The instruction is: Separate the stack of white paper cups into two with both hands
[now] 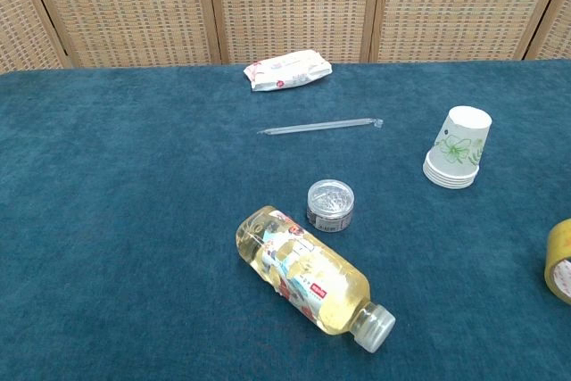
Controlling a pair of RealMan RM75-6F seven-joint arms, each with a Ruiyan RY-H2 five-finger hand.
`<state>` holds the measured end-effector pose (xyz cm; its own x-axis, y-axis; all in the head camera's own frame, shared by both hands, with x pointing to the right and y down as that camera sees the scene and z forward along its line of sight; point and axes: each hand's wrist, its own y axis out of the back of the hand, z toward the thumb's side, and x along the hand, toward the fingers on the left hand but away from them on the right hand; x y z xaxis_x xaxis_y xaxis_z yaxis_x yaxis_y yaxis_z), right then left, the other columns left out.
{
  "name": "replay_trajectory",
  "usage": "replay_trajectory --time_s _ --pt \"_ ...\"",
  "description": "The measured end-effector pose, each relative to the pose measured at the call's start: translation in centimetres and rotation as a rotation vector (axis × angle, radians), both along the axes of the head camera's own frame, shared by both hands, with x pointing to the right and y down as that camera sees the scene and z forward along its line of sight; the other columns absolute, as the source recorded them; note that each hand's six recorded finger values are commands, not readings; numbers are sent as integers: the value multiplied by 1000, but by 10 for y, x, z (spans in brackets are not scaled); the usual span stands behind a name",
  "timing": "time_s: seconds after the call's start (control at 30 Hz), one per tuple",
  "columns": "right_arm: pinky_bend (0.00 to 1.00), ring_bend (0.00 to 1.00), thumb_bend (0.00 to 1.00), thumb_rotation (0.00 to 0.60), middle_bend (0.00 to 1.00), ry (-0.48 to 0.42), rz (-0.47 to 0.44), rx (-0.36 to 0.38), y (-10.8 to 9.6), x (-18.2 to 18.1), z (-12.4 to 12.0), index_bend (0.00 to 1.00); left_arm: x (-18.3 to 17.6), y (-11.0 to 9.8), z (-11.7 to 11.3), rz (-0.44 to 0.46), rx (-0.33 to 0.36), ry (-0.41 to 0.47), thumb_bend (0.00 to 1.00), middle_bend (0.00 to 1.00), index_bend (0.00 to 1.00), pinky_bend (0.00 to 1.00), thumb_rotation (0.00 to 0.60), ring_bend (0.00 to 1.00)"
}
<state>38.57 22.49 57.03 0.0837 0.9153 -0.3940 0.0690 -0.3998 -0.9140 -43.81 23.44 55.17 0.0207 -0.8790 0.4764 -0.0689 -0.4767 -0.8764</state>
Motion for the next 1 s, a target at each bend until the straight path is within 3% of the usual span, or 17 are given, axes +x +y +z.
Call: replay_trajectory --time_s 0.67,0.8,1.0 --pt "35 0 65 600 0 -21 15 0 -3 -1 0 100 -1 -1 -2 -5 2 8 174 0 0 0 600 0" --pt "43 0 65 600 0 -26 8 10 -9 -6 -2 100 -2 -1 -2 -10 2 7 174 0 0 0 600 0" --pt "111 0 71 600 0 -49 -32 29 -34 -27 -8 161 -4 -2 -1 -17 -1 2 174 0 0 0 600 0"
